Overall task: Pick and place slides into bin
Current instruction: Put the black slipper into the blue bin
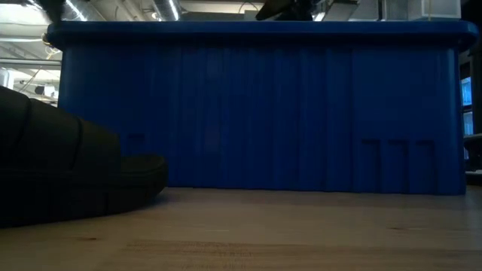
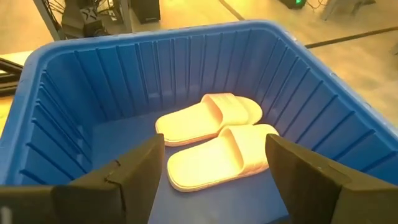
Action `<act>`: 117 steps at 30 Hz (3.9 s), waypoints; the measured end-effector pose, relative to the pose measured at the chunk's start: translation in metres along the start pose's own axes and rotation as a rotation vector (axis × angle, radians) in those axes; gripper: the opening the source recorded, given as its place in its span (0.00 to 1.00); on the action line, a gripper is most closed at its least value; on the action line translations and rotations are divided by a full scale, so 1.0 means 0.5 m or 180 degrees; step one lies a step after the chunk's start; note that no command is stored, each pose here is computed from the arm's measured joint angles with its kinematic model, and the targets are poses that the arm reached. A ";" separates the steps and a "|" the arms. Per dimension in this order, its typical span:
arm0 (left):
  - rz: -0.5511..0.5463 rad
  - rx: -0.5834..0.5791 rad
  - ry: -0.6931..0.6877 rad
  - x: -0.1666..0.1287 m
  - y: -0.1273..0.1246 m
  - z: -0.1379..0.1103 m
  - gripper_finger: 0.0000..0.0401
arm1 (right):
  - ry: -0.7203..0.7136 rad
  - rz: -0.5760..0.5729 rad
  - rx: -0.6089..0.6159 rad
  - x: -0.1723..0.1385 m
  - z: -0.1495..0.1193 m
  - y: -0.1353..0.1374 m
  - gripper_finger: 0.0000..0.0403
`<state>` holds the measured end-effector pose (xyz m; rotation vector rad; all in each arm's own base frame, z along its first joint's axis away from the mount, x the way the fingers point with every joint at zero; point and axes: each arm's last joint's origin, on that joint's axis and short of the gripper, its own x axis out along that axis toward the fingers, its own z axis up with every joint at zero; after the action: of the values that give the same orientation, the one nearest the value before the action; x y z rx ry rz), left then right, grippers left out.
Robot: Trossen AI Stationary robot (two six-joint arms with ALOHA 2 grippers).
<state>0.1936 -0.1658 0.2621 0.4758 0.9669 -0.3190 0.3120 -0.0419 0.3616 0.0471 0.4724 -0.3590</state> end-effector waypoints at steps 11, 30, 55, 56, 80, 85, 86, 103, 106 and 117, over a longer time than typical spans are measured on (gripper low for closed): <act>-0.0019 0.0032 -0.0534 0.070 -0.061 -0.043 0.61 | 0.0314 -0.0033 0.0083 0.068 -0.033 0.014 0.69; 0.0448 -0.0074 -0.0039 0.179 -0.093 -0.058 0.61 | 0.0349 0.0153 0.0038 0.067 -0.043 0.063 0.69; 0.0440 -0.0075 -0.0043 0.179 -0.093 -0.058 0.61 | 0.0338 0.0153 0.0037 0.067 -0.042 0.062 0.69; 0.0440 -0.0078 -0.0043 0.179 -0.093 -0.058 0.61 | 0.0338 0.0153 0.0037 0.067 -0.042 0.062 0.69; 0.0482 -0.0692 -0.0082 0.181 -0.085 -0.057 0.40 | 0.0365 0.0150 0.0033 0.067 -0.044 0.062 0.69; 0.0517 -0.0692 -0.0094 0.180 -0.084 -0.057 0.27 | 0.0366 0.0150 0.0039 0.067 -0.044 0.062 0.69; 0.0517 -0.0694 -0.0095 0.180 -0.084 -0.056 0.25 | 0.0366 0.0150 0.0039 0.067 -0.044 0.062 0.69; 0.0585 -0.0854 -0.0130 0.180 -0.083 -0.056 0.03 | 0.0365 0.0164 0.0103 0.065 -0.044 0.066 0.69; 0.0589 -0.0858 -0.0132 0.180 -0.083 -0.056 0.02 | 0.0365 0.0180 0.0092 0.064 -0.044 0.070 0.69; 0.0615 -0.0863 -0.0141 0.180 -0.083 -0.056 0.02 | 0.0363 0.0186 0.0082 0.064 -0.044 0.071 0.69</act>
<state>0.2026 -0.1909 0.1626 0.3094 0.8975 -0.0225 0.3412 -0.0160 0.3261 0.1066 0.5781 -0.3060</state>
